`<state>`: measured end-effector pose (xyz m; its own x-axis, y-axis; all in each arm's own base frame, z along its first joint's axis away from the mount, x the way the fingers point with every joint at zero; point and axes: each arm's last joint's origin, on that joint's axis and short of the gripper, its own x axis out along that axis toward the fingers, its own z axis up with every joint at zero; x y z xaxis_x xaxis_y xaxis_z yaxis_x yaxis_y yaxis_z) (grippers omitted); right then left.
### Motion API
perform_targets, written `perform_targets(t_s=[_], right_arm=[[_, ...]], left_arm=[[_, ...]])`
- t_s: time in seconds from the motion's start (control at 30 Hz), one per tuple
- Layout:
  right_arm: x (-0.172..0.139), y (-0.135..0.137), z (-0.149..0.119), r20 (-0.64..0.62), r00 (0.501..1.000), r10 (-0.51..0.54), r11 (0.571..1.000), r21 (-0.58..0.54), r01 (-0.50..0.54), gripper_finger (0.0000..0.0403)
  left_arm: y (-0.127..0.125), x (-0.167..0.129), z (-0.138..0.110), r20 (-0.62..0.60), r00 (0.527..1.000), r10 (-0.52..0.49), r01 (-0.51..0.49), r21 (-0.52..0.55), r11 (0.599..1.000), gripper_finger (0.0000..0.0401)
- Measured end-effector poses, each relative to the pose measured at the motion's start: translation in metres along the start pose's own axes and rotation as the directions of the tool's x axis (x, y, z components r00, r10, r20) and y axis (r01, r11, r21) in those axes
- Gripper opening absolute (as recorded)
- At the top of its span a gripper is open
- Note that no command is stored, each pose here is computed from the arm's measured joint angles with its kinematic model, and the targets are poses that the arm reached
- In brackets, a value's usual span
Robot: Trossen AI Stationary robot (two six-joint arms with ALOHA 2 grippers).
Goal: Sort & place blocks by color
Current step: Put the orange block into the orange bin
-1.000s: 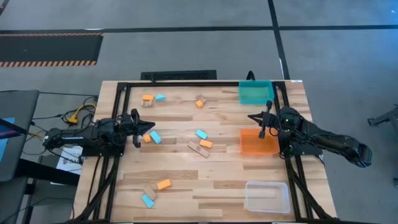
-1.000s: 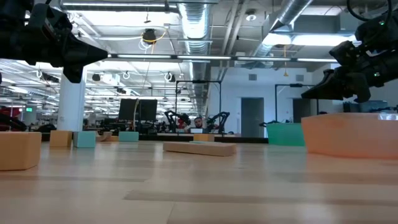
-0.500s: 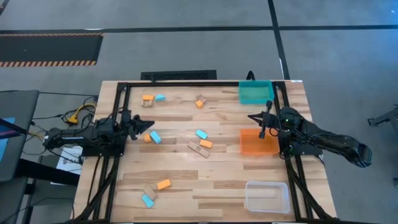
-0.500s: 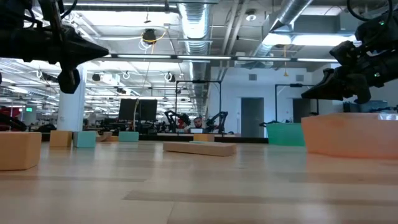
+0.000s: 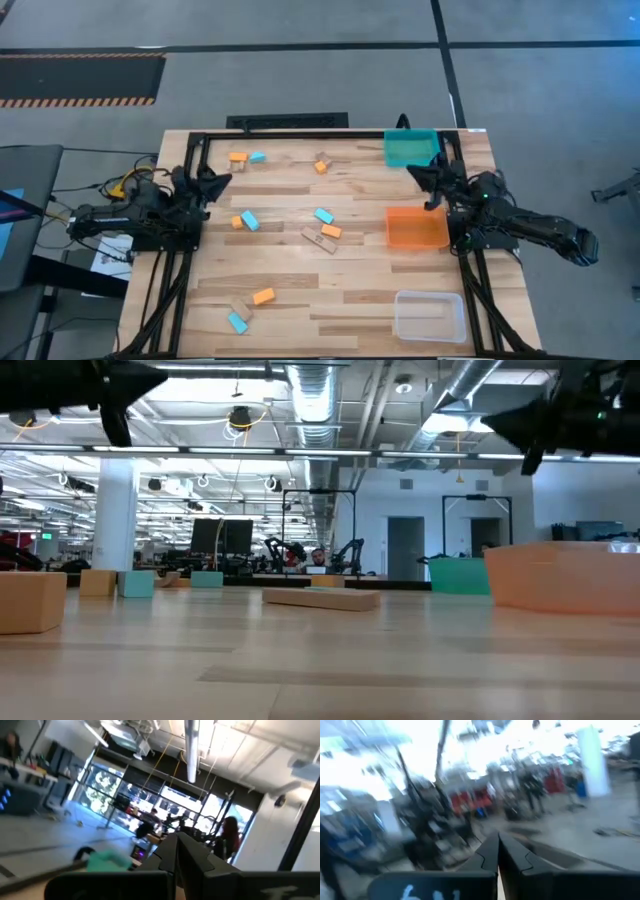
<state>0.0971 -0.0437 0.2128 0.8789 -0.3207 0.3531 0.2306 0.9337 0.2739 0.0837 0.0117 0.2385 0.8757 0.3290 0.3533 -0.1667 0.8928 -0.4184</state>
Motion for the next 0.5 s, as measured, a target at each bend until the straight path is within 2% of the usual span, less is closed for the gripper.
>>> perform_targets(t_s=[0.13, 0.23, 0.37, 0.5], right_arm=[[-0.001, 0.008, 0.010, 0.107, 0.991, 0.077, 0.996, 0.034, -0.081, 0.0026], [0.000, 0.012, 0.015, 0.136, 0.986, 0.097, 0.993, 0.047, -0.104, 0.0026], [0.003, 0.019, 0.027, 0.169, 0.979, 0.116, 0.990, 0.057, -0.127, 0.0026], [0.011, 0.027, 0.042, 0.185, 0.971, 0.151, 0.984, 0.067, -0.166, 0.0026]], left_arm=[[-0.012, 0.010, 0.023, -0.016, 1.000, -0.025, 0.026, 0.109, 0.994, 0.0000], [-0.022, 0.021, 0.038, -0.074, 0.997, -0.027, 0.041, 0.196, 0.980, 0.0000], [-0.036, 0.042, 0.055, -0.182, 0.983, -0.018, 0.074, 0.307, 0.949, 0.0000], [-0.049, 0.065, 0.065, -0.324, 0.946, -0.012, 0.149, 0.403, 0.903, 0.0000]])
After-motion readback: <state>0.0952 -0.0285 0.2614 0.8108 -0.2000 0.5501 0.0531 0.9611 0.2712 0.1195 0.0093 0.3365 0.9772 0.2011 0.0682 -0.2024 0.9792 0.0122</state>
